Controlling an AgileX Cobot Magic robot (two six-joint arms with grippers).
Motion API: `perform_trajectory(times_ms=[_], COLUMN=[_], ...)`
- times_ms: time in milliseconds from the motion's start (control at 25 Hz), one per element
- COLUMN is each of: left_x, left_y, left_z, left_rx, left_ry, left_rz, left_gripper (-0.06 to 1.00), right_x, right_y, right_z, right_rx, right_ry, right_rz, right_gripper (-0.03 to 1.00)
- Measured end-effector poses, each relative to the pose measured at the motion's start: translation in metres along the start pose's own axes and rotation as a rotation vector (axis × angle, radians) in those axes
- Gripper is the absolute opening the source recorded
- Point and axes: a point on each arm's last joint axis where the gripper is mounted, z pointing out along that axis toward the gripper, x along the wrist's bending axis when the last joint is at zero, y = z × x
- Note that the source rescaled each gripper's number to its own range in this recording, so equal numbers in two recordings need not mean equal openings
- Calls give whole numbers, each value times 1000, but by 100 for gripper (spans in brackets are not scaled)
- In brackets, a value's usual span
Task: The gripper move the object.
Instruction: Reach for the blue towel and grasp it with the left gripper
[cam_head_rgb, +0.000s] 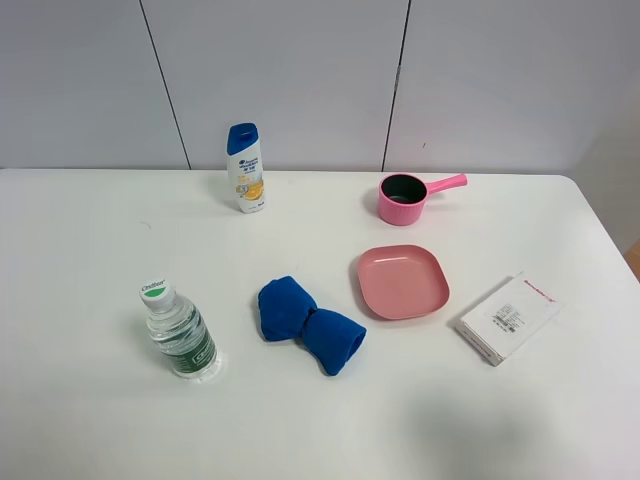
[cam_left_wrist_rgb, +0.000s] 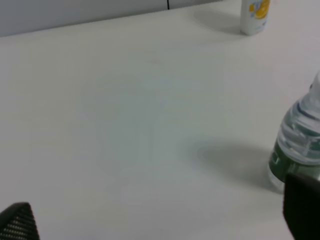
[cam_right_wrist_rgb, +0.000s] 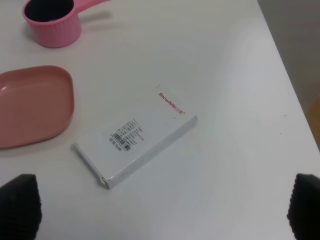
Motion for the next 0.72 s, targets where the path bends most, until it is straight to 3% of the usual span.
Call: perform_trajectory(times_ms=[360,720], left_x=[3,-7], left_y=[47,101], left_z=[4,38], left_rx=[114,229], left_ry=[-16,-178], left_rz=[-5,-65], left_gripper=[100,100], right_x=[0,0], right_y=[0,0], right_z=[0,0], right_rx=[0,0], right_ry=[0,0], right_rz=[0,0], right_gripper=[100,100])
